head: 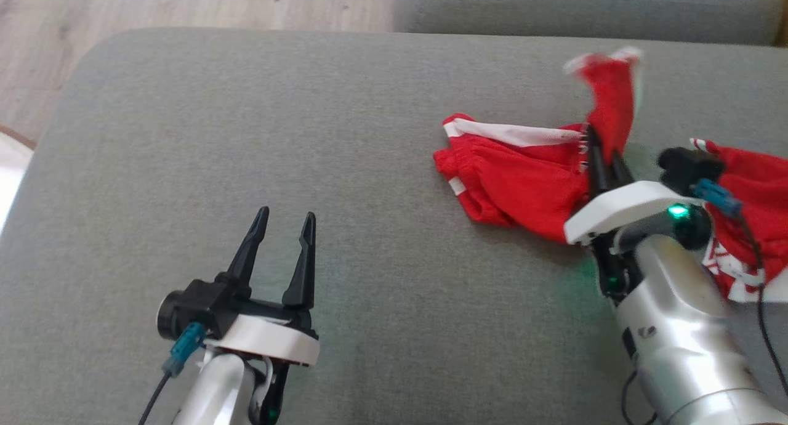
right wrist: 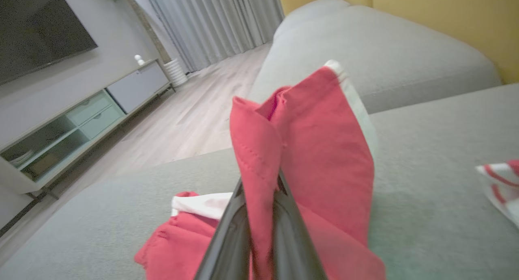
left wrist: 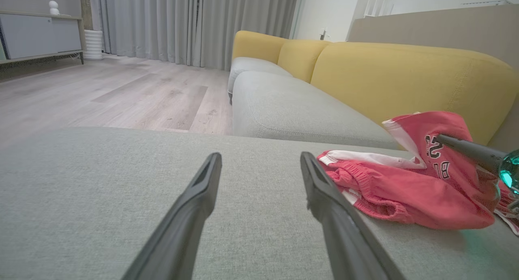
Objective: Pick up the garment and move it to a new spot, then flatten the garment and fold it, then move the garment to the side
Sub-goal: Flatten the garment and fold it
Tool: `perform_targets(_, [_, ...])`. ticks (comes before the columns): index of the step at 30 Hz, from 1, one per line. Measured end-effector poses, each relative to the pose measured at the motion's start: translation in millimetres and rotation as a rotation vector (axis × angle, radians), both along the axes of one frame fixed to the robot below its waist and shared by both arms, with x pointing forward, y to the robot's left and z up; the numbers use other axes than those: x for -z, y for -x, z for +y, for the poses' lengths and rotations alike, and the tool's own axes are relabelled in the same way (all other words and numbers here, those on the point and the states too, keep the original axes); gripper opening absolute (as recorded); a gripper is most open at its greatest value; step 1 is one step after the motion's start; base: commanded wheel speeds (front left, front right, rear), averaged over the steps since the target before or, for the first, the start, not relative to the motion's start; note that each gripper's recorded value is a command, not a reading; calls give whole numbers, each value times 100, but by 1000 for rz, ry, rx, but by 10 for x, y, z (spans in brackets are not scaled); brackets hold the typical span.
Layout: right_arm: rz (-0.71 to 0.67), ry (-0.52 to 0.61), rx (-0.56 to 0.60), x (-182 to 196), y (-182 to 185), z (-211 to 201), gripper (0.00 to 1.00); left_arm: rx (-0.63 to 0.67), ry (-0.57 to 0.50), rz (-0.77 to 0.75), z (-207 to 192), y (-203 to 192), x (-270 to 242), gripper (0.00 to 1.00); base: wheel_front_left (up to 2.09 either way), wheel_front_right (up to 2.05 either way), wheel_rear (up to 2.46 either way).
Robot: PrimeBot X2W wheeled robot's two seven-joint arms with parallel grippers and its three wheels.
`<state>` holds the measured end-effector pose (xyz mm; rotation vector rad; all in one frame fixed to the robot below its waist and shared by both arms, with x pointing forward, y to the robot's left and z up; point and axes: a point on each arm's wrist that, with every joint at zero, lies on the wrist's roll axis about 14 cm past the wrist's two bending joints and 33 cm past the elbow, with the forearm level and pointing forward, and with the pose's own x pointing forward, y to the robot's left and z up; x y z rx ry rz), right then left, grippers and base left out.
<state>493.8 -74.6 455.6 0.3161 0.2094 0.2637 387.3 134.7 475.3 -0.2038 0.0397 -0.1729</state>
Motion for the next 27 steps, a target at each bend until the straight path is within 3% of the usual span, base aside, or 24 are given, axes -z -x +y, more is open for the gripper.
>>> perform_targets(8, [-33, 0, -192, -94, 129, 632, 0, -49, -6, -10, 166, 87, -45, 100, 0, 0, 0])
perform_targets(21, [48, 96, -359, 235, 425, 976, 0, -69, -8, 2, 231, 124, -8, 100, 0, 0, 0])
perform_targets(22, [64, 110, -375, 278, 465, 993, 5, -67, -7, 2, 224, 120, -6, 100, 0, 0, 0])
perform_targets(23, [71, 118, -388, 305, 498, 1008, 88, -64, -7, 2, 215, 116, -6, 100, 0, 0, 0])
perform_targets(24, [81, 130, -404, 333, 536, 1027, 100, -62, -7, 3, 206, 114, -4, 100, 0, 0, 0])
perform_targets(27, [118, 163, -472, 425, 709, 1120, 100, -55, -6, 1, 182, 108, -9, 100, 0, 0, 0])
